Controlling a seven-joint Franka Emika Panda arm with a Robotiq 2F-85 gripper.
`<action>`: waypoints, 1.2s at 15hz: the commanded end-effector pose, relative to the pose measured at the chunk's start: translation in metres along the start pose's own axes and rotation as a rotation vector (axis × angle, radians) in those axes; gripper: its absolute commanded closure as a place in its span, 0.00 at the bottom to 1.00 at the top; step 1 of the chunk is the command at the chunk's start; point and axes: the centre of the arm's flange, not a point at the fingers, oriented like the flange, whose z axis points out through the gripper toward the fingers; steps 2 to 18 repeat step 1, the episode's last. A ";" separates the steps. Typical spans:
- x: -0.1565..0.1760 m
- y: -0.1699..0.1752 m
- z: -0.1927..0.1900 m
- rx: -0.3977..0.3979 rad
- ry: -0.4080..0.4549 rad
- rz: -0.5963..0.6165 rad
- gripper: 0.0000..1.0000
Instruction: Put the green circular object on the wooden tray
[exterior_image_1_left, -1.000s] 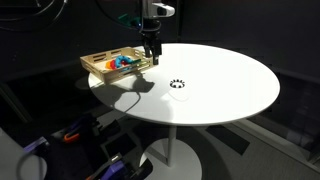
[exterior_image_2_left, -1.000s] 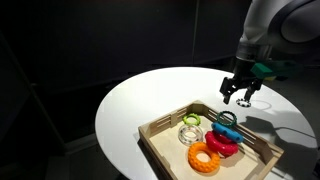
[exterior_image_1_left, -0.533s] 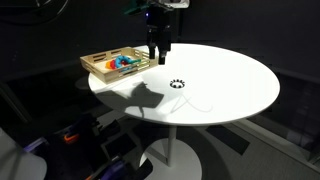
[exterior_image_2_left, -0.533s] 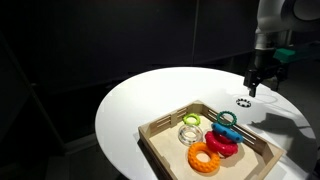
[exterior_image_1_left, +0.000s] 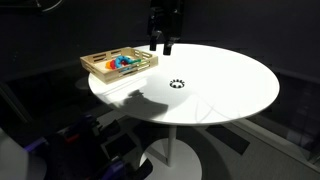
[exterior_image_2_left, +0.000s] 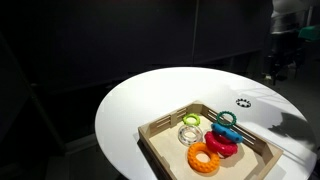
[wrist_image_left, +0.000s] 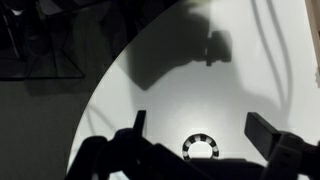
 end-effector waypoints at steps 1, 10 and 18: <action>0.000 -0.001 0.002 -0.001 -0.003 -0.002 0.00; 0.000 -0.001 0.002 -0.001 -0.003 -0.002 0.00; 0.000 -0.001 0.002 -0.001 -0.003 -0.002 0.00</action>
